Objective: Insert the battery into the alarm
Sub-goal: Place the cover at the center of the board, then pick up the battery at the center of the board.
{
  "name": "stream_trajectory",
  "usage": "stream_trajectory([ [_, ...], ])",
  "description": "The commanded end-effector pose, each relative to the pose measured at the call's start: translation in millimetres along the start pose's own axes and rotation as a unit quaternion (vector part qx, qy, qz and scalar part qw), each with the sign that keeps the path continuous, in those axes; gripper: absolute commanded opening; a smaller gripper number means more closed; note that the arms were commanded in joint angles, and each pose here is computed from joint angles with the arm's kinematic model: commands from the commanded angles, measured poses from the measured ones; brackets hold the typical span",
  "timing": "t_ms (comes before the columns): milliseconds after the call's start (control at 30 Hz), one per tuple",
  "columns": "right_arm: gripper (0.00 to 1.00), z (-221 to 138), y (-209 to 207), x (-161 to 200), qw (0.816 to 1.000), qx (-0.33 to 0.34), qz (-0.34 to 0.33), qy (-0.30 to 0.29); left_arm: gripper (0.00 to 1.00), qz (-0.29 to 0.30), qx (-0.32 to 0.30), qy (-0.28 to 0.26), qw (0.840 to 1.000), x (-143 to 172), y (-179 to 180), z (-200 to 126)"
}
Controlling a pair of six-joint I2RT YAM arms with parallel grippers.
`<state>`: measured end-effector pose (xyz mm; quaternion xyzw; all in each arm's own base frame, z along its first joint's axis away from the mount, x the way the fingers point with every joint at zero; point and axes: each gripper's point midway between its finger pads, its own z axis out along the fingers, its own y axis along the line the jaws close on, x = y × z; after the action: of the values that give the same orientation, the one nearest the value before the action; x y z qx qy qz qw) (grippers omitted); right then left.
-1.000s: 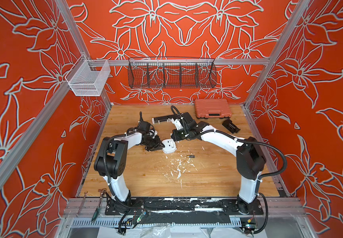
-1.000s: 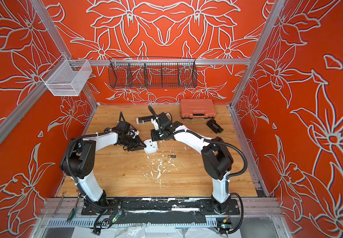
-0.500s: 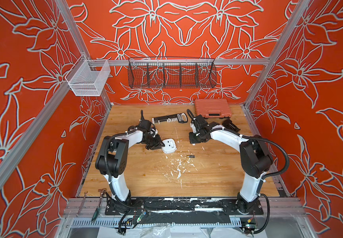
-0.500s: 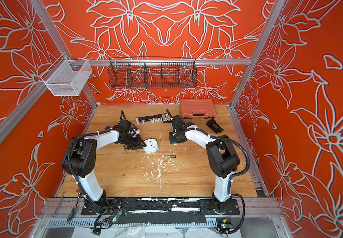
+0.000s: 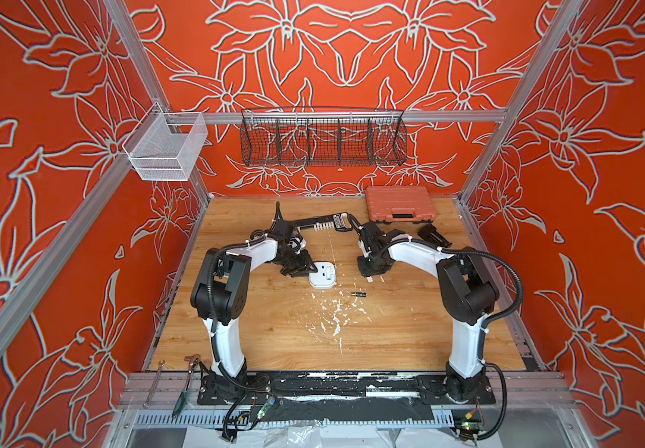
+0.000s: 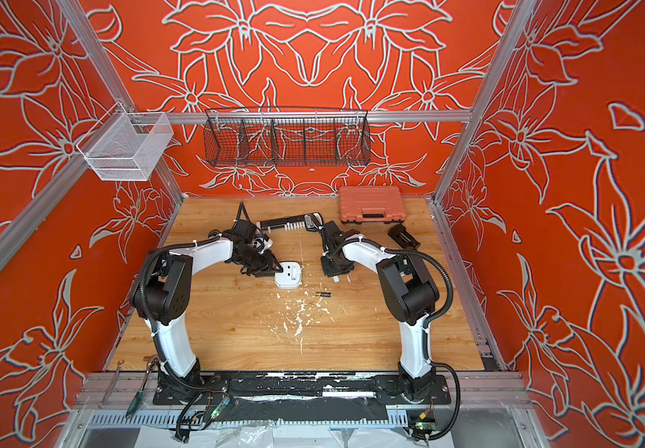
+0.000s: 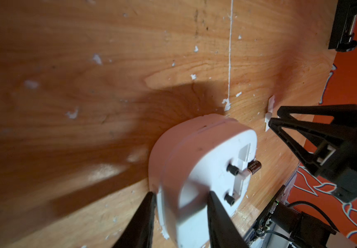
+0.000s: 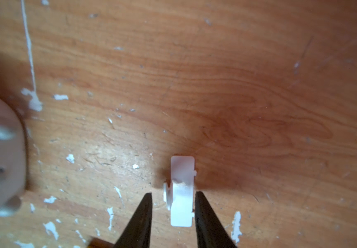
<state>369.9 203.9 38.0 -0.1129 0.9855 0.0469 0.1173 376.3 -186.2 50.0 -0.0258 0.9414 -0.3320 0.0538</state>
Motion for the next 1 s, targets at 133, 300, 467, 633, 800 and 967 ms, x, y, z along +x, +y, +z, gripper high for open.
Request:
stream_trajectory([
  [133,0.53,-55,16,-10,0.997,-0.038,-0.070,-0.020,0.42,0.014,0.003,0.007,1.000,1,-9,-1],
  [300,0.60,-66,57,26,0.978,-0.123,-0.167,0.020,0.47,0.012,0.010,-0.021,1.000,-9,-10,-22],
  [467,0.62,-54,66,59,0.963,-0.103,-0.236,0.081,0.49,-0.001,0.031,-0.050,0.998,-17,-11,-44],
  [633,0.65,-44,68,67,0.953,-0.098,-0.272,0.094,0.50,0.004,0.025,-0.056,0.998,-14,-10,-49],
  [800,0.65,-32,63,77,0.941,-0.071,-0.306,0.125,0.50,0.000,0.016,-0.061,0.998,-10,-5,-50],
  [967,0.60,-18,55,79,0.936,-0.046,-0.317,0.143,0.50,-0.003,0.013,-0.062,0.998,-9,-2,-49],
])
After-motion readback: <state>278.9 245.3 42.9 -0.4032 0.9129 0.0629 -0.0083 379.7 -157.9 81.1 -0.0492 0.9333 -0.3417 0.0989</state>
